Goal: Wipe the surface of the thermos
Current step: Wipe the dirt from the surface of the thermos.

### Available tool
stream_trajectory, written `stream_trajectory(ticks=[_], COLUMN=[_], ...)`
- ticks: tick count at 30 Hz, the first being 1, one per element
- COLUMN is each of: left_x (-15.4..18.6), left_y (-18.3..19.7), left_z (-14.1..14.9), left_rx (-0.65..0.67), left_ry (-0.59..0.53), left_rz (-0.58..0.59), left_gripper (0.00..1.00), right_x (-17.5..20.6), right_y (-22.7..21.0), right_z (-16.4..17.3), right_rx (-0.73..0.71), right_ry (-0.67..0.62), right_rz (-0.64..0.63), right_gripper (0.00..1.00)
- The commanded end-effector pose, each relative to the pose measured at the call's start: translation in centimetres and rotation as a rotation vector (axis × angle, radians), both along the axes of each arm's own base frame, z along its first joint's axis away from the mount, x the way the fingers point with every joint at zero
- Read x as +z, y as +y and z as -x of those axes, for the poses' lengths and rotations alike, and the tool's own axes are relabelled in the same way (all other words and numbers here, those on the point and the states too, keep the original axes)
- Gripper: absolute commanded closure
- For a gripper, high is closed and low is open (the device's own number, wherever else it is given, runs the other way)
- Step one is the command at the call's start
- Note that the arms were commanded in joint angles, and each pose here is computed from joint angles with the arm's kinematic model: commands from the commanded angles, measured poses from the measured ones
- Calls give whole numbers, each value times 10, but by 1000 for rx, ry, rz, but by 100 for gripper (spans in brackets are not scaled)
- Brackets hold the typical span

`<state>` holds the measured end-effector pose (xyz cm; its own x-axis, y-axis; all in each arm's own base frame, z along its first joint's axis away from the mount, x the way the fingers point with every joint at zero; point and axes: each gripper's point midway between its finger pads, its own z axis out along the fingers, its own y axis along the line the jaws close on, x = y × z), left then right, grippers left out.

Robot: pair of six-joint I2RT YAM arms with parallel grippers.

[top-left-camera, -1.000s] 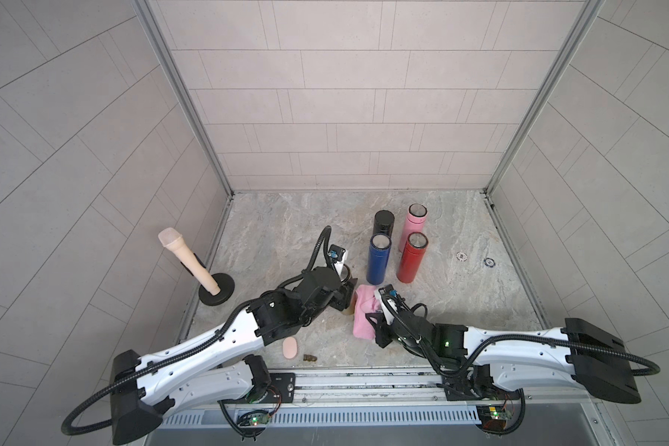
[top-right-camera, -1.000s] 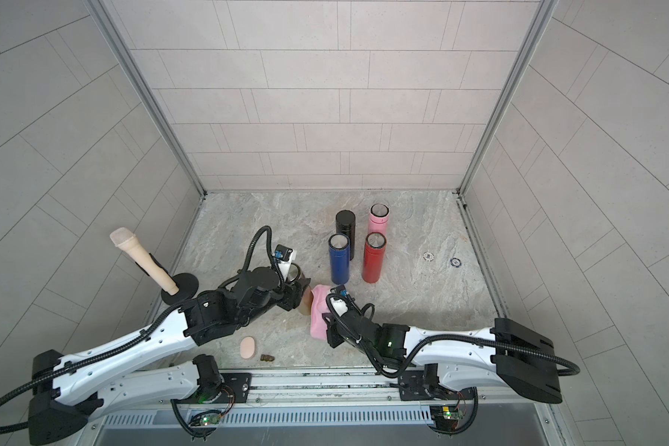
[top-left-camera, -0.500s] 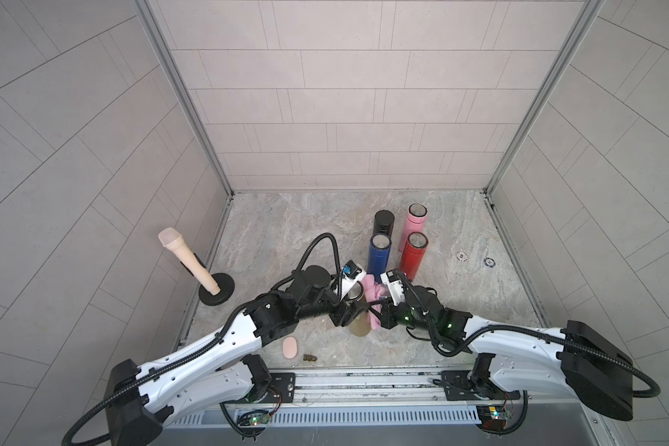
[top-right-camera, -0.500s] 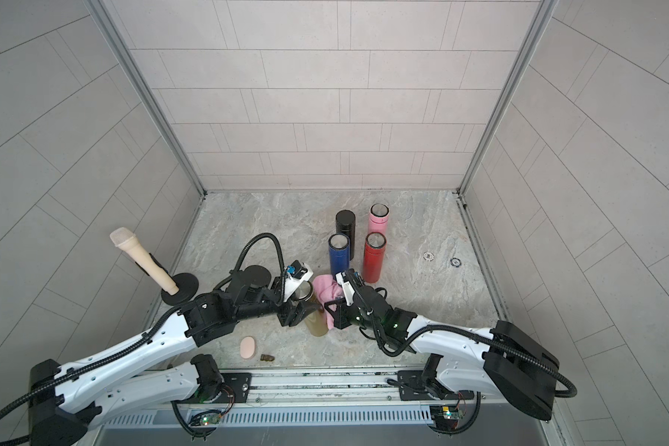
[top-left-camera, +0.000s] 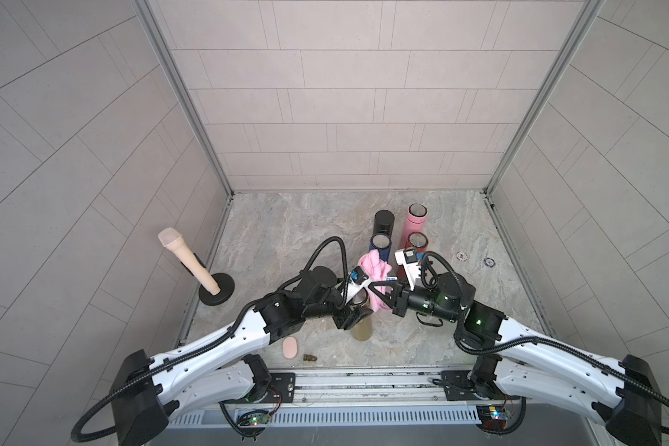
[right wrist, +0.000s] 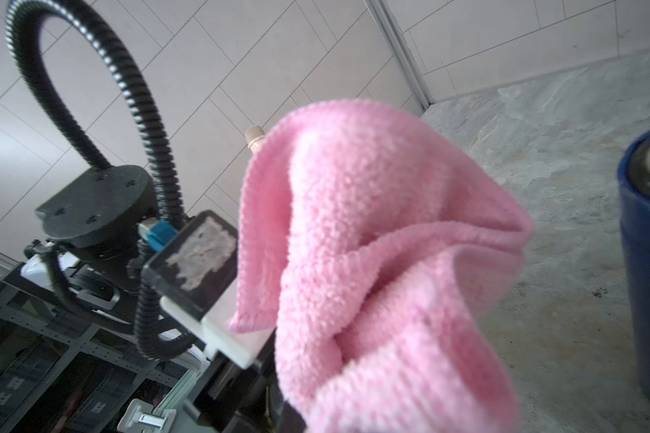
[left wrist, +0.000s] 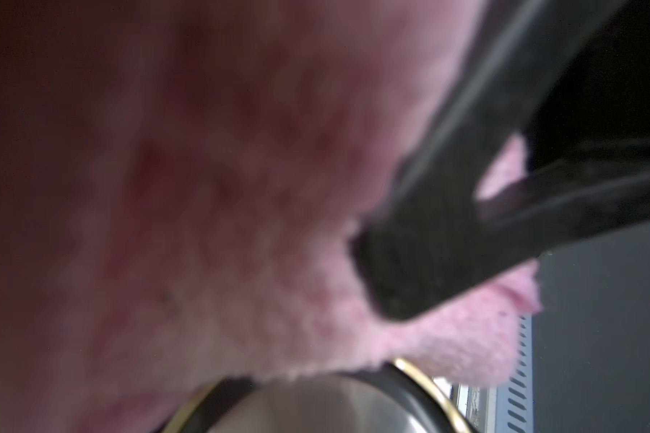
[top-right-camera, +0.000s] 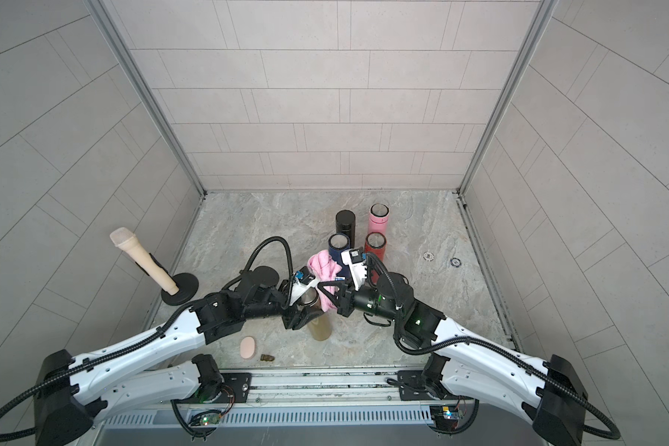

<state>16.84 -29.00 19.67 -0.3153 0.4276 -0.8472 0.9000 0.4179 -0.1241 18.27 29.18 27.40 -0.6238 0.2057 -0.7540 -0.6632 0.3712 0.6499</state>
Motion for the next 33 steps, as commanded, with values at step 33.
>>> stream_trajectory(ticks=[33], left_x=[52], left_y=[24], left_z=[-53], left_rx=[846], left_ry=[283], left_rz=[275], left_gripper=[100], right_x=[-40], right_y=[60], right_z=[30], right_rx=[27], right_ry=[-221], right_rz=[244], right_gripper=[100])
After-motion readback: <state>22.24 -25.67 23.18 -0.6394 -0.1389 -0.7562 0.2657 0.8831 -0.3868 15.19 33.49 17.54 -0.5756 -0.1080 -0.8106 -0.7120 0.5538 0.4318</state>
